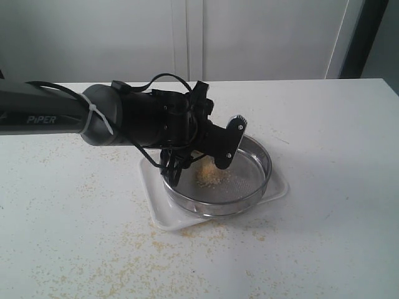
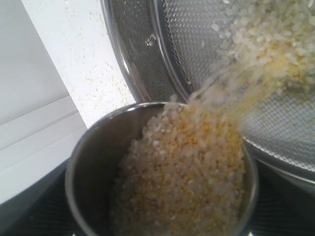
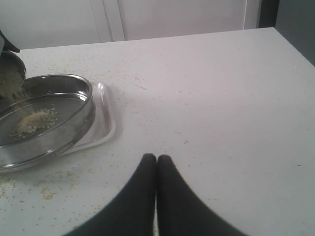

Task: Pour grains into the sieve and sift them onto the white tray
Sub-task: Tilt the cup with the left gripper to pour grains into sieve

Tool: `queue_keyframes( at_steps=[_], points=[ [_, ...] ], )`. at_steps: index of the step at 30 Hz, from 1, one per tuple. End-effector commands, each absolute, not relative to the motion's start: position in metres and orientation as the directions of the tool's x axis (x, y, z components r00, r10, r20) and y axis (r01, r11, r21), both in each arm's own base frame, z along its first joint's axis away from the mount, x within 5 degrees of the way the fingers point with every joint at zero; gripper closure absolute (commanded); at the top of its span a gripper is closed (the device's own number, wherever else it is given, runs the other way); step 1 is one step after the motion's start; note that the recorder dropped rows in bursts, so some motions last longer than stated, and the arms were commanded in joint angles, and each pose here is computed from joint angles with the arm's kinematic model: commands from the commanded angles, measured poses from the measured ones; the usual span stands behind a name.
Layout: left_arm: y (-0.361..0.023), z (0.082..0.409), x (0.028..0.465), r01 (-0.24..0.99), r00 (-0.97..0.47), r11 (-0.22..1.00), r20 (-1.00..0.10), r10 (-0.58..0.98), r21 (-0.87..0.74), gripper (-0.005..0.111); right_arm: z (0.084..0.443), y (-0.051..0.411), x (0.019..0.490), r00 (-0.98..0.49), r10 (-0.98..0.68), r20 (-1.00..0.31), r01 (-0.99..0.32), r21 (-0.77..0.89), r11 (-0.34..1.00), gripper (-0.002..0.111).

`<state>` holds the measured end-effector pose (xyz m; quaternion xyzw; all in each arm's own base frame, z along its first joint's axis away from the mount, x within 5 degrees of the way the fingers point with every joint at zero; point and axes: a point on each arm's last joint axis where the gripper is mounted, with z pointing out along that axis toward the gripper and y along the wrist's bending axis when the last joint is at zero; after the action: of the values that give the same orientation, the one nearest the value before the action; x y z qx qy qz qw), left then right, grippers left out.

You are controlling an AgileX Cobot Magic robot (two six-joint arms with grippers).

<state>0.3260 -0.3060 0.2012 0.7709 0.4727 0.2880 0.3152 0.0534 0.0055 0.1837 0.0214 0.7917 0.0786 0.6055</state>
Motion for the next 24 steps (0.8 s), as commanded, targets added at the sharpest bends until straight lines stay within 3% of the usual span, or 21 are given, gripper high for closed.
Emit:
queue_keyframes(
  at_steps=[1, 24],
  points=[
    [-0.3069, 0.2075, 0.3264, 0.523, 0.391, -0.366, 0.165, 0.906, 0.770, 0.107, 0.1824, 0.0052, 0.0533, -0.263, 0.134, -0.956, -0.056, 0.154, 0.986, 0.108],
    [-0.3069, 0.2085, 0.3272, 0.502, 0.400, -0.387, 0.189, 0.897, 0.773, 0.107, 0.1824, 0.0052, 0.0533, -0.263, 0.134, -0.956, -0.056, 0.154, 0.986, 0.108]
  ],
)
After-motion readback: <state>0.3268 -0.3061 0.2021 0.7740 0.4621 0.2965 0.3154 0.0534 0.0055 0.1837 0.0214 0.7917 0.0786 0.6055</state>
